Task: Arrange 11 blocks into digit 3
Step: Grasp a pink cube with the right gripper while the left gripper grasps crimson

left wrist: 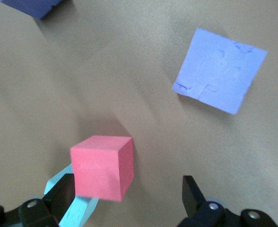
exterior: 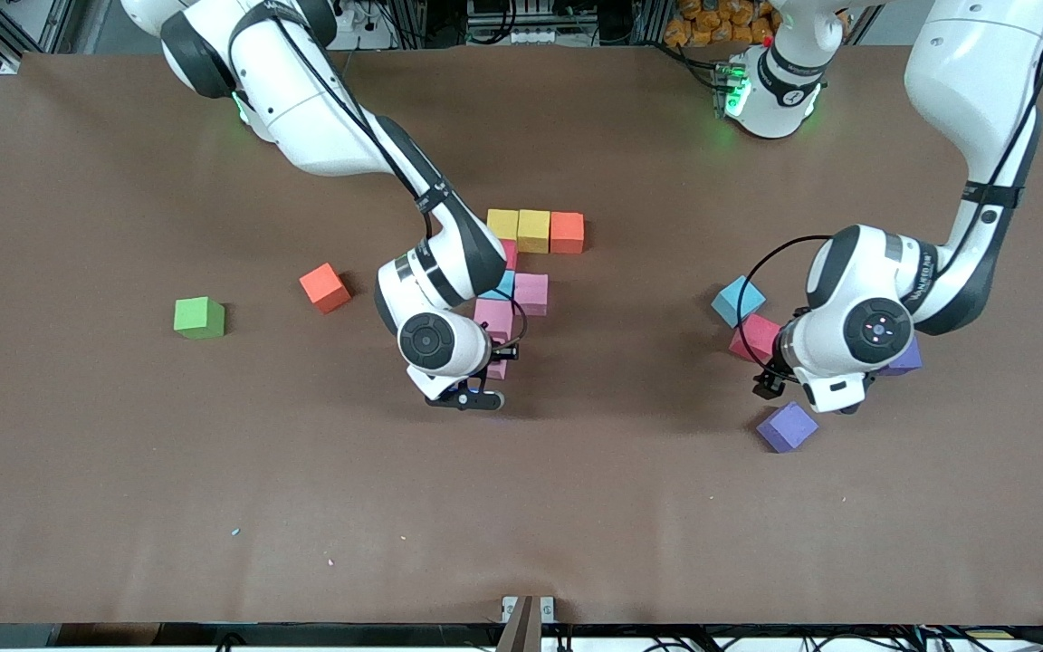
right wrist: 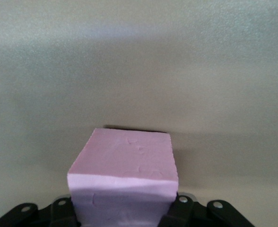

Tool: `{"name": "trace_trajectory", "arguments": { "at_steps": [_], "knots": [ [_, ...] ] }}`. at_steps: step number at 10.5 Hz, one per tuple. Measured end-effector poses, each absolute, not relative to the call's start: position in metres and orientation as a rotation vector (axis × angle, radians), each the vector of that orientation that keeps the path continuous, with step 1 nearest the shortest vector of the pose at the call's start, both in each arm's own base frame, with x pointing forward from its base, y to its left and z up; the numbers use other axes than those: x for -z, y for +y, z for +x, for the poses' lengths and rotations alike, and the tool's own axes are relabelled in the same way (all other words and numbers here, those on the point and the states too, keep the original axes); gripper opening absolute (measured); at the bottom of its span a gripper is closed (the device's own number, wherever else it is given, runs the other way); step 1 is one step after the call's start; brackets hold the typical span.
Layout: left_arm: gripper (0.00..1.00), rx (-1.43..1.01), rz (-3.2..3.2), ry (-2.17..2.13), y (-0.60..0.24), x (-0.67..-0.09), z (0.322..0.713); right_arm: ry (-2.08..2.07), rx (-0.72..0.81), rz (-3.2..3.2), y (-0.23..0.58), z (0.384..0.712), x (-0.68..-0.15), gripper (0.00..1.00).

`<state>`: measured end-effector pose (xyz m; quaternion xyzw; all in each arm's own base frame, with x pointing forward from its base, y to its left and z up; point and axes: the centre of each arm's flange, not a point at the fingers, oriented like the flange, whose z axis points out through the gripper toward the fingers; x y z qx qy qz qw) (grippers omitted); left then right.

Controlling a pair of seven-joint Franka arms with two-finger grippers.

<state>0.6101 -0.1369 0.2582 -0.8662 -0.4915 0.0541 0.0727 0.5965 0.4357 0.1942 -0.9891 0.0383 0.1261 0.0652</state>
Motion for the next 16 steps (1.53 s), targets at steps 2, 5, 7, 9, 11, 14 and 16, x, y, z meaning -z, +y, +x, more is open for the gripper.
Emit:
{"name": "trace_trajectory", "arguments": {
  "at_steps": [2,5,7,9,11,14,16],
  "knots": [
    [1.0,-0.161,-2.609,-1.475,-0.125,-0.232,0.595,0.111,-0.39,-2.986,0.438,0.594,-0.194,0.62],
    [1.0,-0.201,-2.589,-1.451,-0.123,-0.218,0.576,0.106,-0.393,-2.987,0.441,0.591,-0.194,0.62],
    [1.0,-0.21,-2.582,-1.443,-0.122,-0.216,0.57,0.106,-0.393,-2.988,0.441,0.591,-0.194,0.62],
    [1.0,-0.223,-2.592,-1.414,-0.121,-0.213,0.567,0.103,-0.391,-2.991,0.441,0.592,-0.194,0.62],
    [1.0,-0.232,-2.599,-1.397,-0.12,-0.209,0.566,0.104,-0.39,-2.992,0.44,0.592,-0.194,0.62],
    [1.0,-0.257,-2.602,-1.395,-0.121,-0.195,0.566,0.105,-0.388,-2.994,0.439,0.593,-0.194,0.62],
    [0.99,-0.269,-2.604,-1.395,-0.12,-0.189,0.568,0.106,-0.387,-2.995,0.439,0.593,-0.194,0.62]
  ]
}}
